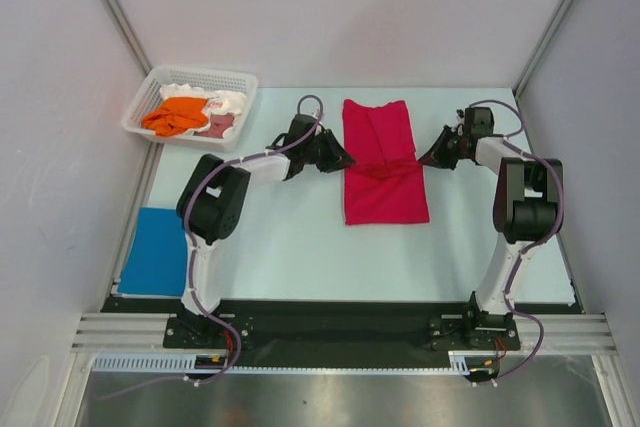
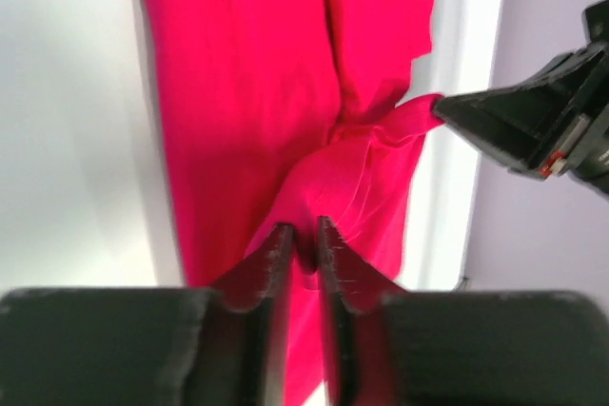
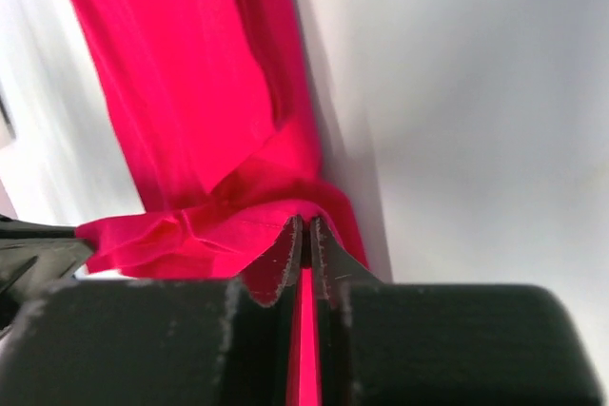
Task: Fold and stack the t-shirts
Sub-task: Fold the tshirt
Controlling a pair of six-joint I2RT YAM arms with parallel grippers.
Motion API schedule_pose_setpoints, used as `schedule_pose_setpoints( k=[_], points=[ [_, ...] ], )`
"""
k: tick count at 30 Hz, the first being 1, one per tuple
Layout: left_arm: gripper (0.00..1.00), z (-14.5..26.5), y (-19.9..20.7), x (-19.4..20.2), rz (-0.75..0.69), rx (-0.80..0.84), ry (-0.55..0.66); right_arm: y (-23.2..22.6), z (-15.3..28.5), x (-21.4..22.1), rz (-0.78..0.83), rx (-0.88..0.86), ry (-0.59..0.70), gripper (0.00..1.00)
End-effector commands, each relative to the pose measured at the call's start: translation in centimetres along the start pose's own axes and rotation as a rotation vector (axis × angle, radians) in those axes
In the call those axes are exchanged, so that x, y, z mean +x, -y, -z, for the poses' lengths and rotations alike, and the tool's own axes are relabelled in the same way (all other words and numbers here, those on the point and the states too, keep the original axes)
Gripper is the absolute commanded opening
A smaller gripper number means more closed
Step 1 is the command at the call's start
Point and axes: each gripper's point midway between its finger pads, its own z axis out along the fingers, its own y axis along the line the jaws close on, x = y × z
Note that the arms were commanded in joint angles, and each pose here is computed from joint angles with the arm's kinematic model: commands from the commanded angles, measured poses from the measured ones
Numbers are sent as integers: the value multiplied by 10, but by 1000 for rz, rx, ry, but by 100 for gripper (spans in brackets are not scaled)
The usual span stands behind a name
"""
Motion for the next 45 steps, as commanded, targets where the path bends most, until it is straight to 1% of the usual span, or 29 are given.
schedule_pose_setpoints(
  k=[1,2,3,4,6,8,9,10,12,13,14,15,16,18,20,22,25,26,30,33,35,37,38,40,41,42,43,44,45],
  points=[
    [28,1,4,-23,-69,1,23,-3,2,-30,54,-21,58,8],
    [31,1,-2,-30,-98,-37,49,4,5,-37,53,-1,71,18],
    [34,9,-4,-36,-127,-102,53,6,11,-46,66,23,83,23],
    [41,16,-6,-43,-217,-148,71,13,16,-54,73,72,107,25],
    [45,43,-2,-53,-289,-226,139,8,36,-57,101,110,125,29],
    [49,58,5,-43,-336,-227,155,2,51,-50,119,156,154,33],
    [49,69,15,-34,-350,-181,166,-2,47,-27,126,157,123,34],
    [50,69,24,-19,-362,-147,152,-17,61,-25,153,136,160,36],
    [49,71,31,5,-374,-102,131,-29,56,8,183,109,126,38],
    [47,68,38,26,-384,-78,93,-36,58,17,181,74,115,38],
    [46,64,45,34,-391,-43,89,-41,56,26,179,41,99,38],
    [43,58,54,52,-402,-2,60,-49,55,26,188,-12,119,37],
    [42,51,53,63,-402,15,32,-43,52,44,152,-32,88,36],
    [41,42,60,80,-399,74,-5,-42,49,49,138,-56,90,34],
    [40,32,61,102,-369,114,-71,-45,44,58,125,-130,56,29],
    [40,26,70,104,-386,168,-74,-45,42,54,108,-202,47,20],
    [39,10,59,95,-385,143,-65,-37,26,38,85,-252,57,13],
    [39,5,52,97,-371,137,-81,-36,22,23,81,-271,89,12],
    [39,1,26,92,-368,74,-70,-5,-22,2,19,-243,51,12],
    [41,14,14,94,-397,30,-66,11,-30,-20,-5,-214,77,11],
    [43,28,15,92,-425,21,-43,15,-25,-27,-1,-186,89,18],
    [46,48,13,91,-445,3,-9,15,-11,-45,47,-123,143,26],
    [47,55,1,99,-440,-26,-20,21,-5,-34,27,-67,97,27],
    [51,75,10,96,-426,-17,24,15,16,-35,56,10,127,31],
    [52,82,12,98,-420,-14,36,18,24,-22,36,51,101,32],
    [57,88,1,110,-387,-46,37,21,33,-19,32,99,124,34],
    [59,99,12,110,-377,-21,62,31,37,5,-2,123,93,39],
    [61,103,12,113,-357,-18,74,19,57,4,0,99,139,41],
    [63,106,2,127,-288,-37,57,17,64,13,-11,82,139,43]
  ],
)
